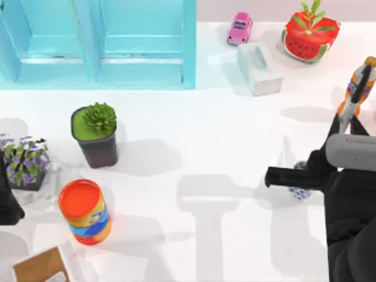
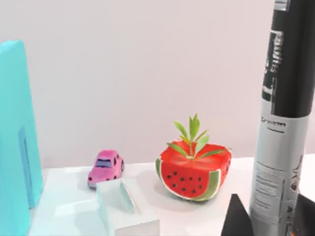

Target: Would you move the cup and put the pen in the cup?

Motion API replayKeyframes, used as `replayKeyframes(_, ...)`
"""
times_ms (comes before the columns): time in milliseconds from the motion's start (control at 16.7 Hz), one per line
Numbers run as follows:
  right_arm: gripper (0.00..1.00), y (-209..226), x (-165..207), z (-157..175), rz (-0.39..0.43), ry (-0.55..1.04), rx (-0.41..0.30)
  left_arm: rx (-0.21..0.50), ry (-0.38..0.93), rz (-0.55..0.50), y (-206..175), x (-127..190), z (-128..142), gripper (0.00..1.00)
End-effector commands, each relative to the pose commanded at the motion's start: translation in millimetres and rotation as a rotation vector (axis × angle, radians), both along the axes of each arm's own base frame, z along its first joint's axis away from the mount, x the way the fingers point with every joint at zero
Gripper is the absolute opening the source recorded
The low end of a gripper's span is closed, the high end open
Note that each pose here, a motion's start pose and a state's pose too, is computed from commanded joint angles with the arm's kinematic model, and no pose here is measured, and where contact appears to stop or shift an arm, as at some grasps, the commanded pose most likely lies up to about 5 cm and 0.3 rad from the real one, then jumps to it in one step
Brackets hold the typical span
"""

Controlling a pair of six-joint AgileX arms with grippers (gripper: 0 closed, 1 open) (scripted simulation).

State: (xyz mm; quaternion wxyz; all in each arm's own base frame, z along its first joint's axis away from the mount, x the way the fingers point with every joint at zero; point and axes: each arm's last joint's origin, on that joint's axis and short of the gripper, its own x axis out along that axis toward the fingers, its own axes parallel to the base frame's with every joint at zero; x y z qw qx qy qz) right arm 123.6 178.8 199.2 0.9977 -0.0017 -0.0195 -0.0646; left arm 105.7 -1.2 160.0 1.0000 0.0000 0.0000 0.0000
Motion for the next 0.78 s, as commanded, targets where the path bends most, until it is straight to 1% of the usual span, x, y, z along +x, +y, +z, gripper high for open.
replayKeyframes(180,0.0,0.2,5.0,-1.9,-0.003,0.001,0.0,0.0,0.0,0.0,0.0,0.0,0.0,1.0)
replayKeyframes(660,0.0,-5.2,39.6,-16.6,0.0,0.002,-0.004,0.0,0.0,0.0,0.0,0.0,0.0,1.0)
replayKeyframes(780,0.0,-5.3,41.4,-16.9,0.0,0.0,0.0,0.0,0.0,0.0,0.0,0.0,0.0,1.0)
